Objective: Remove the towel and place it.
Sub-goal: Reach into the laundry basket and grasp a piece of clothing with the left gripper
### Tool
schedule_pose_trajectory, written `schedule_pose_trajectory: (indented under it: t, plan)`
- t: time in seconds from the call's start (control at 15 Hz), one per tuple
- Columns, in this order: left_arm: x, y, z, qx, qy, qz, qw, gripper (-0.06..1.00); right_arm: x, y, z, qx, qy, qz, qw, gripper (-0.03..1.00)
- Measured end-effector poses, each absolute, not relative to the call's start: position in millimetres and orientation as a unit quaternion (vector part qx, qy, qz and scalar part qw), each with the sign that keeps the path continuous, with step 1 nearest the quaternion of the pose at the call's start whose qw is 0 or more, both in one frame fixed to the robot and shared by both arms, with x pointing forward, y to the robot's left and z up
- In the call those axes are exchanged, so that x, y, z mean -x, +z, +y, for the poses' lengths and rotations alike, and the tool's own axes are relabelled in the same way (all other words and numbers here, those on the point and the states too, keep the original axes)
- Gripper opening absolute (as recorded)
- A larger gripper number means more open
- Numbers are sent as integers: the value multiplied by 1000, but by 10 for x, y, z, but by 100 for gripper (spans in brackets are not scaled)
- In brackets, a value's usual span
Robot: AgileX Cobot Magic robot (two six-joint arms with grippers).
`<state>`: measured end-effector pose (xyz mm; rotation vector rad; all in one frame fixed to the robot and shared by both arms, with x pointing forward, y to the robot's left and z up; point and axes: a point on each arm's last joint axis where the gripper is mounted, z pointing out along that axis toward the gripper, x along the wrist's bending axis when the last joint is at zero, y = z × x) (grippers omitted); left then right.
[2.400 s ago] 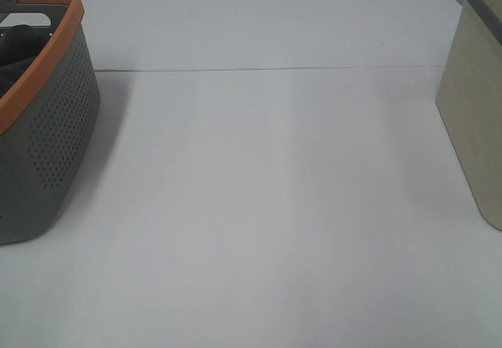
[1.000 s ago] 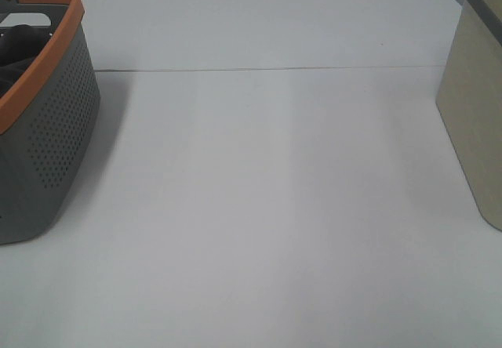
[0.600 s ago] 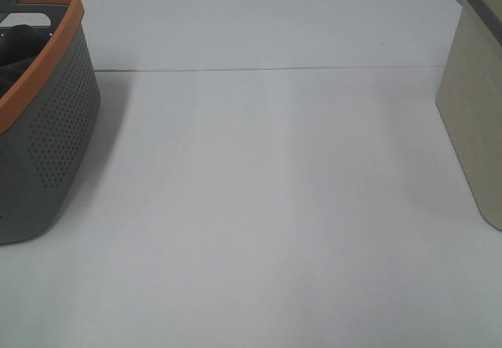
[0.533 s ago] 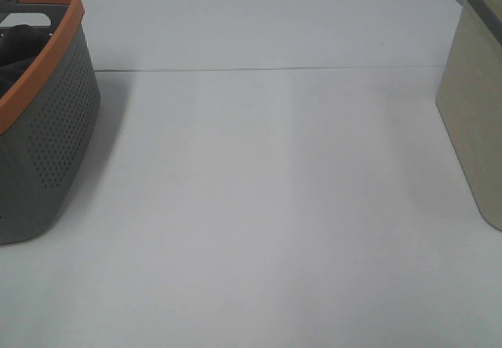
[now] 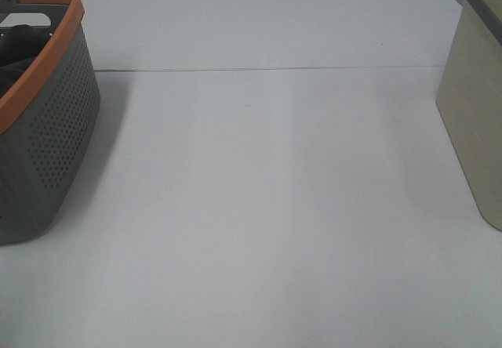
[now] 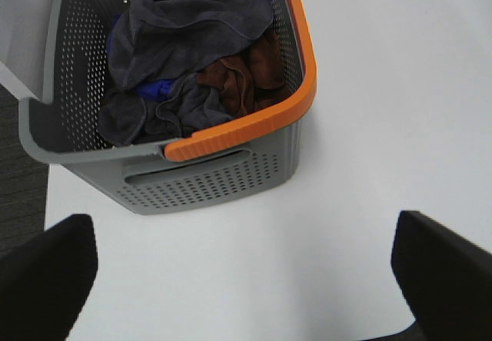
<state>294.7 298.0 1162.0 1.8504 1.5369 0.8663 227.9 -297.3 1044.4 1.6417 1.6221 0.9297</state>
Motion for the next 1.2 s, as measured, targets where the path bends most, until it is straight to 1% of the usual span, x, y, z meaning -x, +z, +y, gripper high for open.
schedule_pose_trajectory:
  t: [0.13, 0.2, 0.33, 0.4, 0.53, 0.67, 0.8, 0.87, 1.0, 1.2]
  plan:
    - [-3379, 11832, 3022, -743, 317, 538, 241, 98, -2279, 10444, -2973, -625, 354, 617, 321, 74]
    - [-3504, 11878, 3036, -754, 315, 530, 229, 98, -2279, 10444, -2973, -625, 354, 617, 321, 74]
    - [-3967, 11990, 3073, -791, 304, 493, 196, 98, -2279, 10444, -2973, -625, 354, 617, 321, 74]
    - [-4238, 11985, 3092, -815, 294, 467, 176, 98, -2279, 10444, -2973, -625, 354, 617, 321, 74]
    - [-4756, 11861, 3129, -862, 267, 408, 136, 98, -2279, 10444, -2973, -625, 354, 617, 321, 74]
    - [-5170, 11662, 3163, -899, 238, 353, 102, 98, -2279, 10444, -2973, -625, 354, 617, 321, 74]
    - [-5549, 11390, 3215, -923, 219, 308, 70, 98, -2279, 10444, -2973, -625, 354, 617, 321, 74]
    - [-5634, 11331, 3238, -925, 222, 301, 64, 98, -2279, 10444, -2973, -625, 354, 617, 321, 74]
    - [-6146, 10809, 3340, -940, 206, 267, 42, 98, -2279, 10444, -2973, -625, 354, 617, 321, 74]
    - [-6513, 10460, 3391, -949, 191, 250, 32, 98, -2279, 10444, -2973, -625, 354, 617, 321, 74]
